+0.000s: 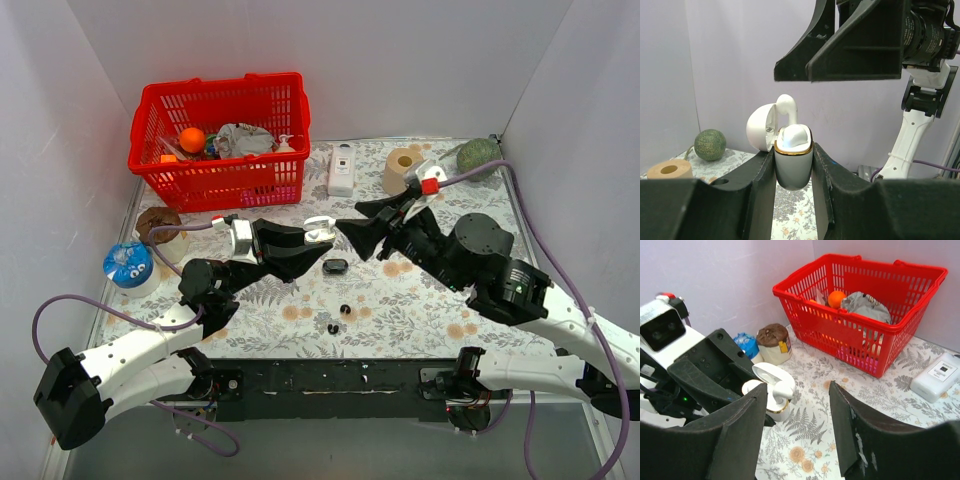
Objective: Insert the wireless bluetooth earbuds into the charging case
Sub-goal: Adjust the earbud with the charging case.
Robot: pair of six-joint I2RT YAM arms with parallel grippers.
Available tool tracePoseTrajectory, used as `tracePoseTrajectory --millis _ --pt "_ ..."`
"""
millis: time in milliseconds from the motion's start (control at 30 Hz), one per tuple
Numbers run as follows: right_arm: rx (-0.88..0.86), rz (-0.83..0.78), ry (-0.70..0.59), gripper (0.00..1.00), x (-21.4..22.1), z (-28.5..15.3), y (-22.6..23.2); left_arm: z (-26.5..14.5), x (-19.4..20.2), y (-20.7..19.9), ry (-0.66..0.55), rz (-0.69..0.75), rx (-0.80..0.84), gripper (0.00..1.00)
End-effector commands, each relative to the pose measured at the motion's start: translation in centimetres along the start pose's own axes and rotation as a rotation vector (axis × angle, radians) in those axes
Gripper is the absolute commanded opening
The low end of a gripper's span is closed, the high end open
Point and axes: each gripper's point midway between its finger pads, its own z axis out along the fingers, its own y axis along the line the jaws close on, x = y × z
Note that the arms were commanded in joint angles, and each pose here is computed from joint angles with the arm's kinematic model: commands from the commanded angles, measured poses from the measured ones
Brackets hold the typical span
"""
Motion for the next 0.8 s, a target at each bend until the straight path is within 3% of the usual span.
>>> tracePoseTrajectory --millis 0,100,167,400,767 --pt "0.017 0.039 -0.145 0.53 -4.1 -1.2 -0.4 0.3 -2.0 -0.5 -0.042 0.033 0.015 0.00" --pt "0.034 0.028 -0.115 0.43 -3.5 -0.9 -0.6 0.3 -2.3 -0.7 -0.050 0.034 0.023 0.00" --pt "0.038 0.028 -0.096 0.42 -2.9 -0.7 -0.7 0.3 -2.2 -0.8 -0.050 0.032 0.028 0.00" --pt "0.056 0.018 -0.070 0.53 -2.2 0.0 -0.8 0.3 -2.3 -1.0 -0.052 0.030 0.038 0.00" --pt "0.061 0.006 -0.044 0.55 -1.6 0.5 -0.8 0.3 -2.5 -1.1 -0.056 0.034 0.043 0.00"
